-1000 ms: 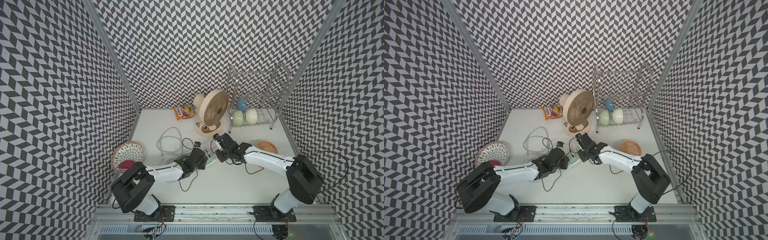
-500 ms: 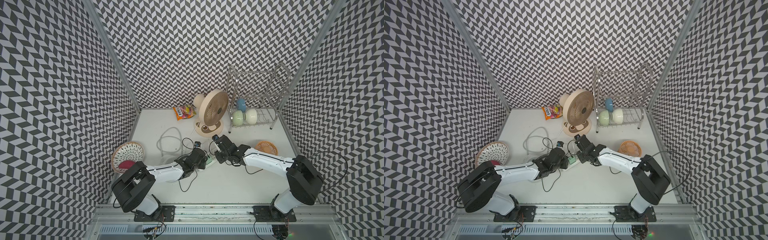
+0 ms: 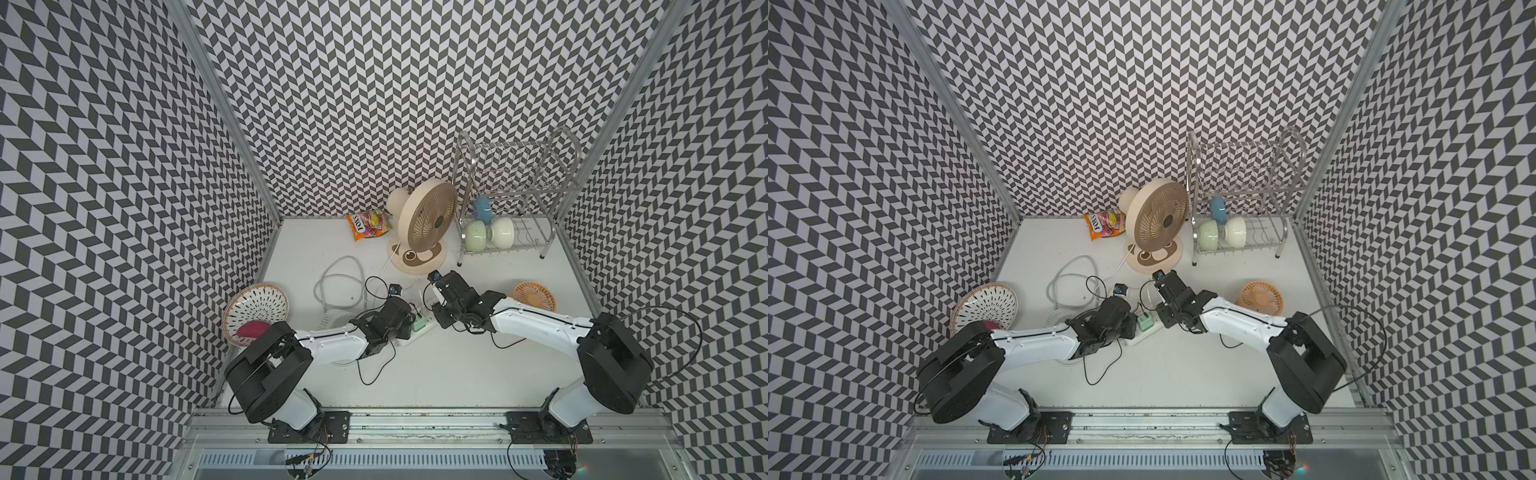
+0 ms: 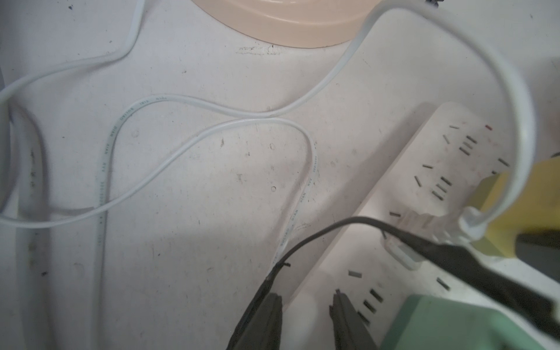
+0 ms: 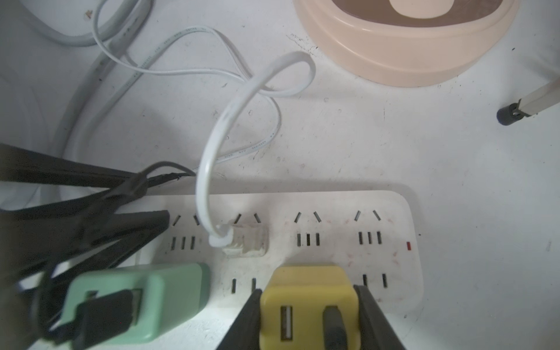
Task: Unplug the desk fan from the power strip
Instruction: Remove the plug from the socket.
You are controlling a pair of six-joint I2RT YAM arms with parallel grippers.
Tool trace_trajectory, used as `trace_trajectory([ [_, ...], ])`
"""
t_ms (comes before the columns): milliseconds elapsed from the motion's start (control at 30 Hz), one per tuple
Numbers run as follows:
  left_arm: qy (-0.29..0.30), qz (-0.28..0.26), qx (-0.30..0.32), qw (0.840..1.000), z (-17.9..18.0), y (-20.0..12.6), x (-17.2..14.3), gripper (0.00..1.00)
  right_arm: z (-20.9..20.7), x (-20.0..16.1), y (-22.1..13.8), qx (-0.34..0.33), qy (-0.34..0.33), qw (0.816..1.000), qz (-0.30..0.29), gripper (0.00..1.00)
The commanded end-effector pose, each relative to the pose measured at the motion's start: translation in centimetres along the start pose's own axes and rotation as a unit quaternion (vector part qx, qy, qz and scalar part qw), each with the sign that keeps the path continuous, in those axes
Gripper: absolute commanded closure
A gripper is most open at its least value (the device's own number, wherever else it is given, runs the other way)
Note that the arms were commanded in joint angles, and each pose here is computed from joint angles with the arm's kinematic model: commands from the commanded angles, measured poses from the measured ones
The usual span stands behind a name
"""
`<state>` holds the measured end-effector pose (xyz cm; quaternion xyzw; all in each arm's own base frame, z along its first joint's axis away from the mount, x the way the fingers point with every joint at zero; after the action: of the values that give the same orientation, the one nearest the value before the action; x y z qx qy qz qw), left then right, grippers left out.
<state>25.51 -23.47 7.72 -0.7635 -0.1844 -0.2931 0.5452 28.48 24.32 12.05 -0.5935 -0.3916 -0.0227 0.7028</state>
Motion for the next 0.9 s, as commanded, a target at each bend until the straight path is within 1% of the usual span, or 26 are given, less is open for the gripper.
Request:
trace_trajectory([
  [0,0.027,0.106,0.022,0.994,1.5,0.4,-5.2,0.66,-0.9,4.8,-1.9,0.015,0.050,0.993,-0.101,0.99],
  [67,0.028,0.107,0.022,0.994,1.4,0.5,-5.2,0.66,0.1,4.8,-1.7,-0.002,0.017,0.996,-0.089,0.99],
  [133,0.029,0.108,0.021,0.993,1.4,0.6,-5.2,0.66,1.7,4.9,-1.9,-0.012,-0.021,0.995,-0.093,0.99],
  [167,0.030,0.109,0.022,0.993,1.4,0.7,-5.2,0.66,2.4,5.0,-2.2,0.007,-0.024,0.995,-0.100,0.99],
  [233,0.031,0.108,0.021,0.993,1.3,0.7,-5.1,0.66,1.8,5.4,-2.8,0.021,0.010,0.992,-0.126,0.99],
  [300,0.030,0.105,0.023,0.994,1.3,0.5,-5.0,0.66,0.6,5.0,-2.6,-0.003,0.034,0.991,-0.130,0.99],
  [400,0.027,0.096,0.024,0.995,1.4,0.1,-4.8,0.66,0.4,4.6,-1.8,-0.018,0.018,0.995,-0.100,1.00],
  [500,0.025,0.088,0.021,0.996,1.3,0.0,-4.4,0.67,0.3,4.6,-1.9,-0.017,0.028,0.994,-0.107,1.00],
  [600,0.020,0.072,0.015,0.997,1.0,-0.4,-3.7,0.66,-1.7,4.8,-2.5,-0.025,0.071,0.991,-0.114,1.00],
  [667,0.016,0.051,0.005,0.999,0.6,-1.0,-2.8,0.66,-4.2,4.7,-2.8,-0.042,0.109,0.987,-0.110,1.00],
  [733,0.011,0.018,-0.012,1.000,0.0,-2.1,-1.5,0.65,-6.9,4.1,-3.2,-0.076,0.138,0.983,-0.099,1.00],
  [867,0.007,-0.053,-0.050,0.997,-1.4,-4.5,1.3,0.64,-10.8,1.4,-3.0,-0.148,0.156,0.976,-0.039,1.00],
])
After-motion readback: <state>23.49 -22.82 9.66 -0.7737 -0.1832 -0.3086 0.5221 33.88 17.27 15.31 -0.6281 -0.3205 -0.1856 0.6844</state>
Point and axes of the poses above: each gripper's point midway between its finger pads, its own y axis out along the fingers, its own z axis along the line the jaws close on, x = y × z, the point moved 4 cm from there along -y, back along the fingers, and after that the axes turned 1 degree about -y, right-handed, at the moved point
